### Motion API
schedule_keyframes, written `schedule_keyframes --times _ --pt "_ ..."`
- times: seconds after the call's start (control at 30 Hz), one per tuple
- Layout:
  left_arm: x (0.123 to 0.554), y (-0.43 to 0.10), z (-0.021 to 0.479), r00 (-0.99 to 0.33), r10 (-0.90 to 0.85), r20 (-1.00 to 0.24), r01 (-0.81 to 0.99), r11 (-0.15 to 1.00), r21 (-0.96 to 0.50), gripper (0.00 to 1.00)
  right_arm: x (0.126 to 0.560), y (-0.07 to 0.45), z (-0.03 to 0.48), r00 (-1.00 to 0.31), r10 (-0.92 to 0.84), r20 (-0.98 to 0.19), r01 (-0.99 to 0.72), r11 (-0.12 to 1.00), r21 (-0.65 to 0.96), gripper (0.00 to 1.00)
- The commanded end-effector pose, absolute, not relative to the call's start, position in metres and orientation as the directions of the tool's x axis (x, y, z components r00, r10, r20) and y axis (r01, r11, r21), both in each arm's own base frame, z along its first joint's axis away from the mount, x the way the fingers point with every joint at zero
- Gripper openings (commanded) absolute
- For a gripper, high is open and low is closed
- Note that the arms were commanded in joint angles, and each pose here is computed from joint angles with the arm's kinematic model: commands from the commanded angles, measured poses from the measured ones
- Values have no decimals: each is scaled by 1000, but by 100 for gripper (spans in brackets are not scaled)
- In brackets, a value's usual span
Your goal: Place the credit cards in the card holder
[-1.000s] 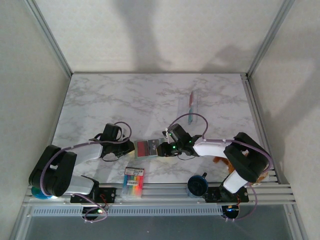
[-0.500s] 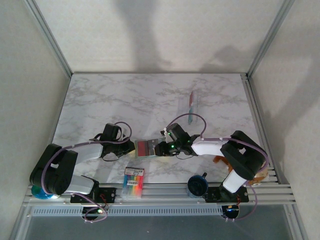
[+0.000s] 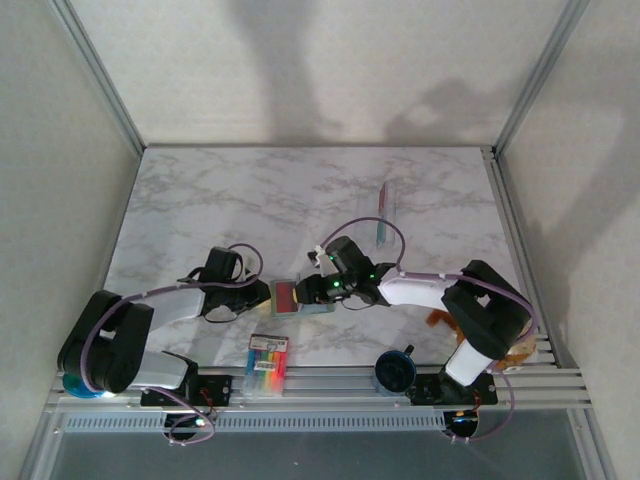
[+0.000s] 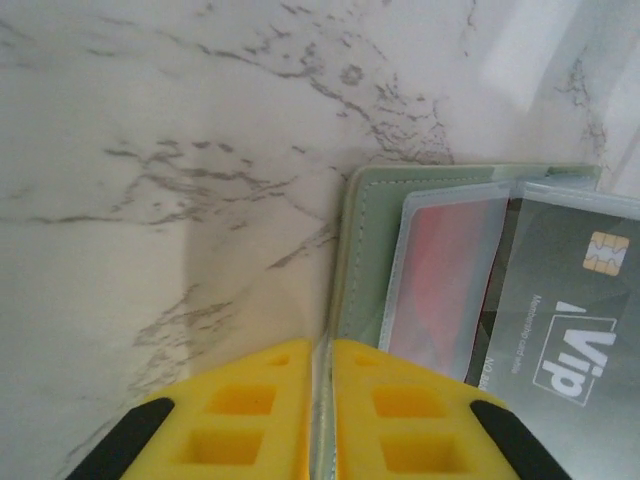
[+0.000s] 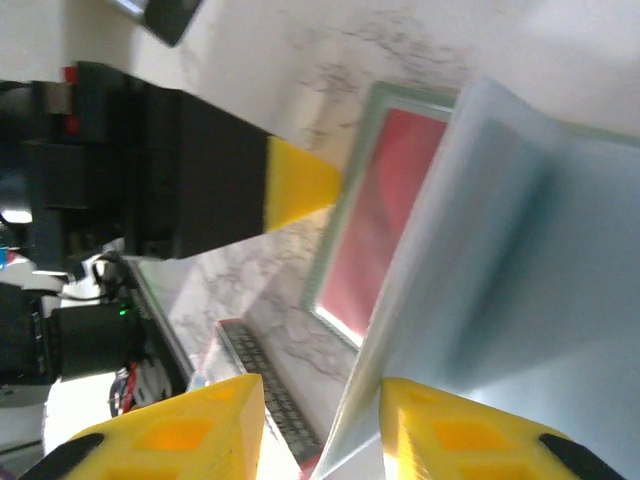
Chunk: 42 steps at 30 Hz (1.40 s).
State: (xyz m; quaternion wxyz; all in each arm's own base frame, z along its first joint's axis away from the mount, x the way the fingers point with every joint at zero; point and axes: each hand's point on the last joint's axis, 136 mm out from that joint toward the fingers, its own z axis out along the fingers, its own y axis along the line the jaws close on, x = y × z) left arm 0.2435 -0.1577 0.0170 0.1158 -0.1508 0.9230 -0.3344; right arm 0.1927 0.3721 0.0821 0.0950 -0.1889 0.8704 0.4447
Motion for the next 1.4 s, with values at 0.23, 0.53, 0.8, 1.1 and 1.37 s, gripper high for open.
schedule_keyframes --times 0.23,0.53,0.8,1.1,1.37 --pt "248 -128 24 -862 -490 -130 -292 689 -663 24 187 402 95 -882 -300 -363 -465 433 772 44" --pt "253 -142 31 -889 -440 -128 -239 683 -690 24 220 351 98 -860 -281 -426 -495 663 562 52" --pt "267 -138 40 -880 -423 -217 -203 747 -633 27 288 270 157 -805 -226 -548 -427 863 270 57" --pt "283 -116 61 -809 -450 -378 -189 808 -559 40 362 160 184 -813 -138 -566 -146 989 -30 64" --pt "284 -106 64 -781 -456 -426 -195 827 -528 44 405 121 161 -869 -163 -467 -59 972 -229 79"
